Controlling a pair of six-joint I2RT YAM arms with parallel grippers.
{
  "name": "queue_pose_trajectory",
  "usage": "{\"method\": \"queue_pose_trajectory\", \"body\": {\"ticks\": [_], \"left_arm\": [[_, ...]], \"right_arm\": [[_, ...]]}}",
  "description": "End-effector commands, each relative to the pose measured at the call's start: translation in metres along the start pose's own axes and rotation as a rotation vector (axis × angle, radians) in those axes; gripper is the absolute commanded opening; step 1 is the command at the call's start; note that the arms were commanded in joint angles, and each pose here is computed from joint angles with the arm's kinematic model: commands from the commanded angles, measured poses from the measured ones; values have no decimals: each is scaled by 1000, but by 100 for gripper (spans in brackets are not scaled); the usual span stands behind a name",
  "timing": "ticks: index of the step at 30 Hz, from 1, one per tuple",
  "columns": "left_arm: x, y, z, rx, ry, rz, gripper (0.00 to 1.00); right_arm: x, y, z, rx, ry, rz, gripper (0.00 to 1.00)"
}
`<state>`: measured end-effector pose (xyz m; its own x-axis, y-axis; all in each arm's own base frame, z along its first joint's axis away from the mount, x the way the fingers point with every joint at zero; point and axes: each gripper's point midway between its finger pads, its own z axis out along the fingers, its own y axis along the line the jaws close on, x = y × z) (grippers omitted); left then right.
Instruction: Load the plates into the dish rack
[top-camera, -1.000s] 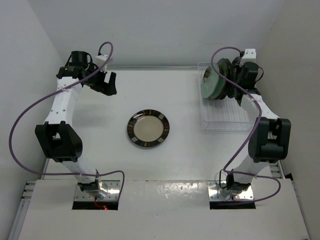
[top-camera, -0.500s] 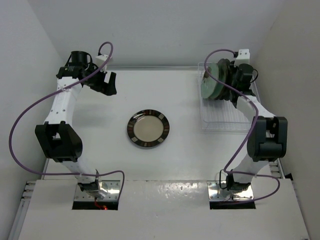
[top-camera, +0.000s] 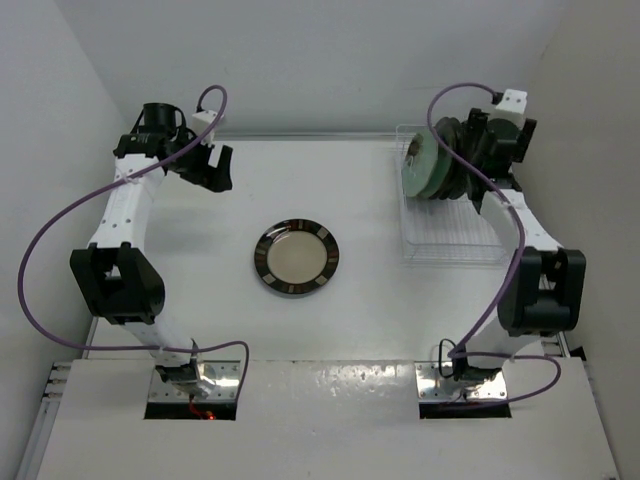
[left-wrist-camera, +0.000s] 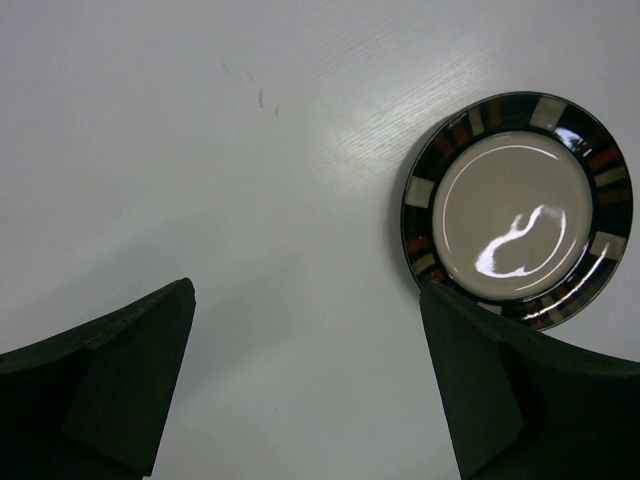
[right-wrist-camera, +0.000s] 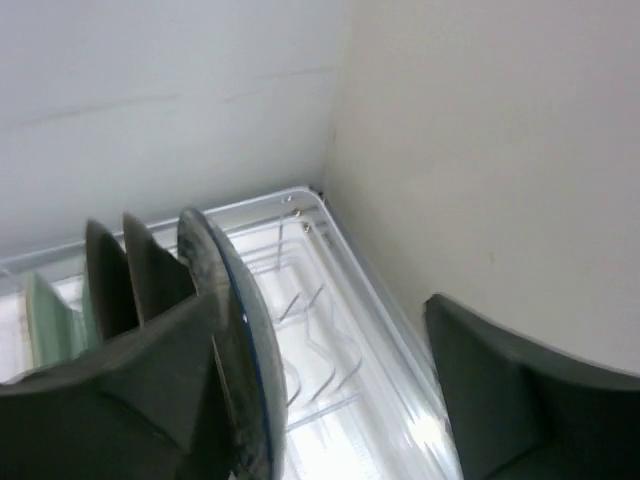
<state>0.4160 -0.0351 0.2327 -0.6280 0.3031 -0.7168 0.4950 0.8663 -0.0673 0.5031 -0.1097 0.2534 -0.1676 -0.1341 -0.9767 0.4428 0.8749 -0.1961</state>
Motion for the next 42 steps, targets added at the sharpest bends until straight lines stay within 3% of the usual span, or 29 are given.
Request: {"method": "queue_pose_trajectory", "body": {"ticks": [1, 2, 3, 4, 5, 6, 7, 8, 9, 11, 12, 13, 14, 15, 19, 26, 34, 38, 40, 41, 42], "left_arm": [[11, -3, 15, -64, 79, 102, 100], [39, 9, 20, -200, 215, 170, 100], [46, -12, 29, -151, 243, 246, 100], [62, -3, 27, -266, 348, 322, 100], [70, -20, 35, -263, 396, 400, 100], [76, -22, 39, -278, 419, 420, 100], [87, -26, 43, -275, 442, 419, 100], [90, -28, 47, -260, 447, 405, 100], [88, -30, 54, -258, 427, 372, 100], [87, -39, 59, -201, 391, 325, 100], [89, -35, 63, -193, 382, 277, 100], [90, -35, 63, -180, 374, 251, 100], [93, -38, 67, -152, 373, 228, 100], [93, -37, 67, -143, 369, 218, 100], [109, -45, 74, -104, 386, 186, 100], [129, -49, 77, -92, 418, 171, 100], [130, -41, 73, -114, 413, 159, 100], [130, -43, 74, -104, 409, 157, 100], [130, -43, 74, -104, 409, 157, 100], [130, -43, 74, -104, 409, 157, 100], [130, -43, 74, -104, 409, 157, 100]], "right_arm": [[-91, -67, -40, 205, -123, 316, 89], [-102, -57, -46, 75, -122, 337, 91], [-107, -44, -51, -34, -100, 353, 93], [-105, -18, -59, -277, 4, 380, 95], [-116, 28, -84, -591, 39, 393, 100], [-133, 47, -92, -719, 42, 384, 100], [-111, 96, -124, -883, 214, 336, 100], [-101, 114, -134, -931, 244, 253, 100], [-83, 123, -133, -914, 299, 209, 100], [-19, 183, -175, -969, 451, 65, 100], [-18, 202, -184, -1005, 427, 82, 100], [-13, 213, -195, -1024, 490, 193, 100], [32, 225, -216, -1051, 605, 206, 100], [29, 234, -211, -1052, 556, 243, 100], [92, 254, -232, -977, 705, 236, 91], [176, 289, -280, -1042, 961, 195, 79], [235, 307, -311, -1107, 1103, 153, 66], [252, 318, -321, -1145, 1165, 210, 47], [244, 331, -323, -1211, 1150, 263, 28], [241, 333, -326, -1234, 1156, 279, 8], [233, 335, -321, -1235, 1141, 309, 0]]}}
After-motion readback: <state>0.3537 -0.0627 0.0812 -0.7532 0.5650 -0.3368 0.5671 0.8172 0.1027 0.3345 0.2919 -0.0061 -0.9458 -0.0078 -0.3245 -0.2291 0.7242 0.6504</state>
